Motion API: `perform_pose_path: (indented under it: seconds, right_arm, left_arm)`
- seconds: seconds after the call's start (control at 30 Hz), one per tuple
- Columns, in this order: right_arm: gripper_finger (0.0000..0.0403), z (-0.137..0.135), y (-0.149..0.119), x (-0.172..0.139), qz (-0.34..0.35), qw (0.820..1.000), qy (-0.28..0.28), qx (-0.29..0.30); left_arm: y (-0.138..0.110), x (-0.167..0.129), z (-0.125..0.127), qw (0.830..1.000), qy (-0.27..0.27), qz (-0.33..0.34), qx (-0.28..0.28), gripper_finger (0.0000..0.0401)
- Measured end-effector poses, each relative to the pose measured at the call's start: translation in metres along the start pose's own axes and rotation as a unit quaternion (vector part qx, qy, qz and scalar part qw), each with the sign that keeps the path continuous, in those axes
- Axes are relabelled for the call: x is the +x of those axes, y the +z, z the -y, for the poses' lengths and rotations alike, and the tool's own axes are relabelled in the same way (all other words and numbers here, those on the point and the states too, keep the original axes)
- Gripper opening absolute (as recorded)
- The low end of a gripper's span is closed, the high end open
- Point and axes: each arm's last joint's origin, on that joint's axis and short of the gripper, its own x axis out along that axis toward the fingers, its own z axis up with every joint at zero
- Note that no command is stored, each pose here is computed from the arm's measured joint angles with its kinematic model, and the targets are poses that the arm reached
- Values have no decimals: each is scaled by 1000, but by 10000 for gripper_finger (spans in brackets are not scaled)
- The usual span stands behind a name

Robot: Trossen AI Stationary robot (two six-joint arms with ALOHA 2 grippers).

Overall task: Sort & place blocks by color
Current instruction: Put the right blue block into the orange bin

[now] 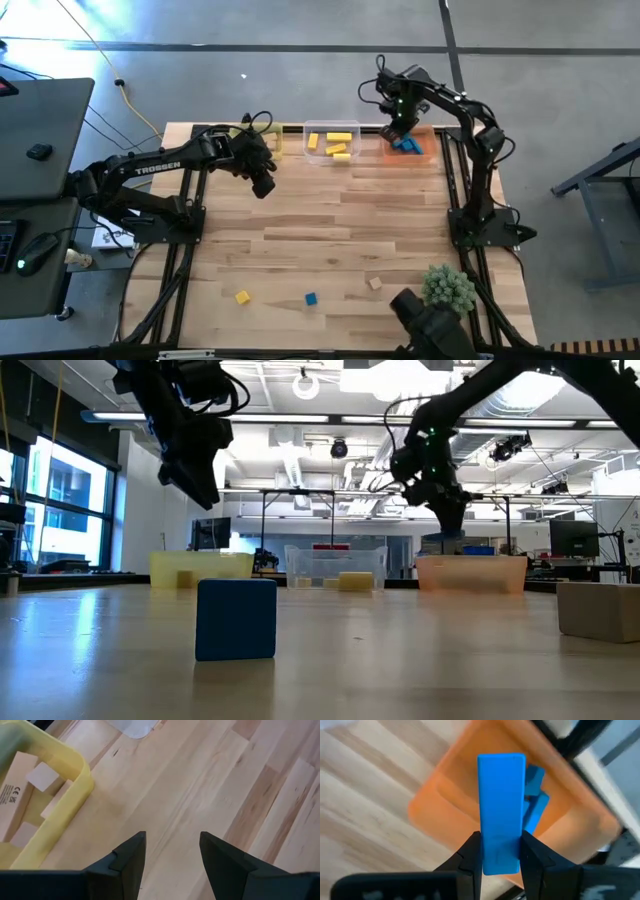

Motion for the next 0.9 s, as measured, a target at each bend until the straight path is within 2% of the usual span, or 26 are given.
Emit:
perform_pose_path:
  seconds: [0.07,0.2,0.53,0.9]
  right_arm:
    - [69,4,2,8,-17,1000,12,-4]
    - [69,8,5,16,-33,999,-2,-9]
    - [70,15,14,41,-71,997,10,-21]
    - [158,18,15,43,-79,994,-36,-61]
  left_arm:
    - [0,0,0,1000,0,0,-6,175]
    - [0,0,0,1000,0,1,-11,175]
    - [0,0,0,999,-5,-2,-38,175]
    - [-2,0,0,995,-3,-10,-102,175]
